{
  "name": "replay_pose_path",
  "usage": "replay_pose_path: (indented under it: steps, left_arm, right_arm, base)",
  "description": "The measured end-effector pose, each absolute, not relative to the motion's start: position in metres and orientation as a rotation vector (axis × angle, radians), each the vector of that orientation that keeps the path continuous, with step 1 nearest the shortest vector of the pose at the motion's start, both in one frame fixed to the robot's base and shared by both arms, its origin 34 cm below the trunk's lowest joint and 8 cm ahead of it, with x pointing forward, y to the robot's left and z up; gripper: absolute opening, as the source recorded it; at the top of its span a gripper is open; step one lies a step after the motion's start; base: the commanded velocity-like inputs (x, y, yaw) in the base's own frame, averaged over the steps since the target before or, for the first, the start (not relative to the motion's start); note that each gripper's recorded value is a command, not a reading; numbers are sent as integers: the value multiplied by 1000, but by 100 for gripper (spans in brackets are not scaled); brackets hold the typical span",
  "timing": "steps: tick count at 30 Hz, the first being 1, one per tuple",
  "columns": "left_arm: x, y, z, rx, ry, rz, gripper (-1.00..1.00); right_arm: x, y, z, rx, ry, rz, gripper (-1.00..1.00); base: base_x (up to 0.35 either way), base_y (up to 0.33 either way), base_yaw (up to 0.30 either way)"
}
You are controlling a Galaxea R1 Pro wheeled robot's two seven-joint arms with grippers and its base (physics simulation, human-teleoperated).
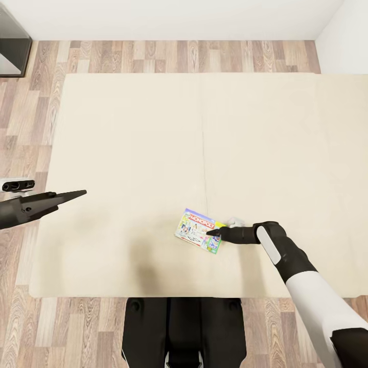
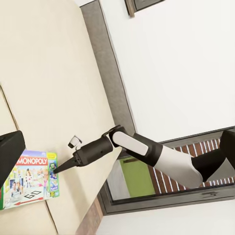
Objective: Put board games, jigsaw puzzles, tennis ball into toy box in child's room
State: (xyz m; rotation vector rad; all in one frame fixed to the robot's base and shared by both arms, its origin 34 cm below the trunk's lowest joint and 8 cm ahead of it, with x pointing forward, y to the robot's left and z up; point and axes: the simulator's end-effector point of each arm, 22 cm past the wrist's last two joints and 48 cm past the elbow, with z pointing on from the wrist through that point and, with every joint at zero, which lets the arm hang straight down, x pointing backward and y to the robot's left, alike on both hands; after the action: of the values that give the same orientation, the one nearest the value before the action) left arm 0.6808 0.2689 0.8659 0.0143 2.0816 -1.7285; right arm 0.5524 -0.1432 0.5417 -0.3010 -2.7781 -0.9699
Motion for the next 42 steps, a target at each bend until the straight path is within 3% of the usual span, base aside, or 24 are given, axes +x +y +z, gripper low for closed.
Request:
replay_pose_path:
  steps: [42]
  left_arm:
    - [681,271,866,9,2084,-1725,100]
  right_arm:
    - [588,-149,558,-256,-2826,-945,100]
  base:
    - [0,0,0]
